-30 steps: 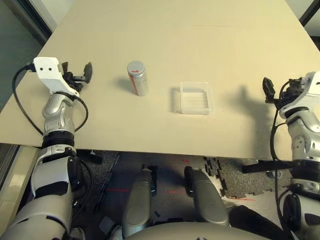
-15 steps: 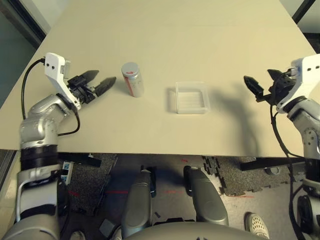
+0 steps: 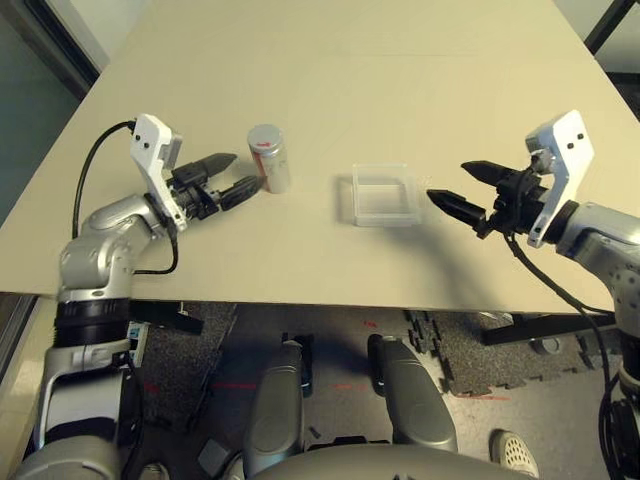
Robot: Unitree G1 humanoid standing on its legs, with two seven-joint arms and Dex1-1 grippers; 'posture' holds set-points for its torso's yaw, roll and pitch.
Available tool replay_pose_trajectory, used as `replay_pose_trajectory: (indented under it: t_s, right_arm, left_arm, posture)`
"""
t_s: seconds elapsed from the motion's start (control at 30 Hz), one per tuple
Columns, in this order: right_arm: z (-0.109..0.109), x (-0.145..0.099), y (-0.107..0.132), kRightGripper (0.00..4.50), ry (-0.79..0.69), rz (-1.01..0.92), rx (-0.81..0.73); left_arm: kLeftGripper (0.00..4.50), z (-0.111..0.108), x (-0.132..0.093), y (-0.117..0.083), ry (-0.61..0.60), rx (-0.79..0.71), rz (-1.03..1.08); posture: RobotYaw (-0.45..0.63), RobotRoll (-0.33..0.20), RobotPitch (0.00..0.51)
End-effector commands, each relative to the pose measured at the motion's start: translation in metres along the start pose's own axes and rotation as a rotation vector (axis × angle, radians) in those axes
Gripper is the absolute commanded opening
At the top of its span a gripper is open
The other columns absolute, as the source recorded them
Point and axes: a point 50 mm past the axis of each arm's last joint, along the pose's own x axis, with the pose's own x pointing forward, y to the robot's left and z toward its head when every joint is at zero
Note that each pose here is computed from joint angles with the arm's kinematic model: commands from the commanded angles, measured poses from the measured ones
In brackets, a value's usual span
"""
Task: Pour the medicine from the bottle into the box.
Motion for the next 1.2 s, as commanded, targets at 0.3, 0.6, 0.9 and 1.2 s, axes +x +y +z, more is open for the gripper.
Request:
replay_pose_trajectory:
  t_s: [0.3, 0.6, 0.9, 1.2]
  right_arm:
    - [0.006, 0.013, 0.015, 4.50, -0.009, 0.068, -0.021]
    - [0.008, 0.017, 0.017, 4.50, -0.021, 0.086, -0.029]
    - [0.009, 0.021, 0.019, 4.50, -0.022, 0.109, -0.036]
    - [0.017, 0.033, 0.020, 4.50, -0.047, 0.116, -0.061]
  left_arm:
    - [4.48, -0.030, 0.021, 0.003, 0.043, -0.005, -0.010]
    - [4.48, -0.043, 0.033, 0.002, 0.047, 0.008, -0.010]
    - [2.59, -0.038, 0.044, 0.000, -0.015, 0.059, -0.043]
    - [2.59, -0.023, 0.059, -0.015, -0.071, 0.088, -0.146]
  posture:
    - [-0.19, 0.000, 0.202]
    - [-0.20, 0.000, 0.194]
    - [-0.19, 0.000, 0.185]
    - [-0.17, 0.000, 0.168]
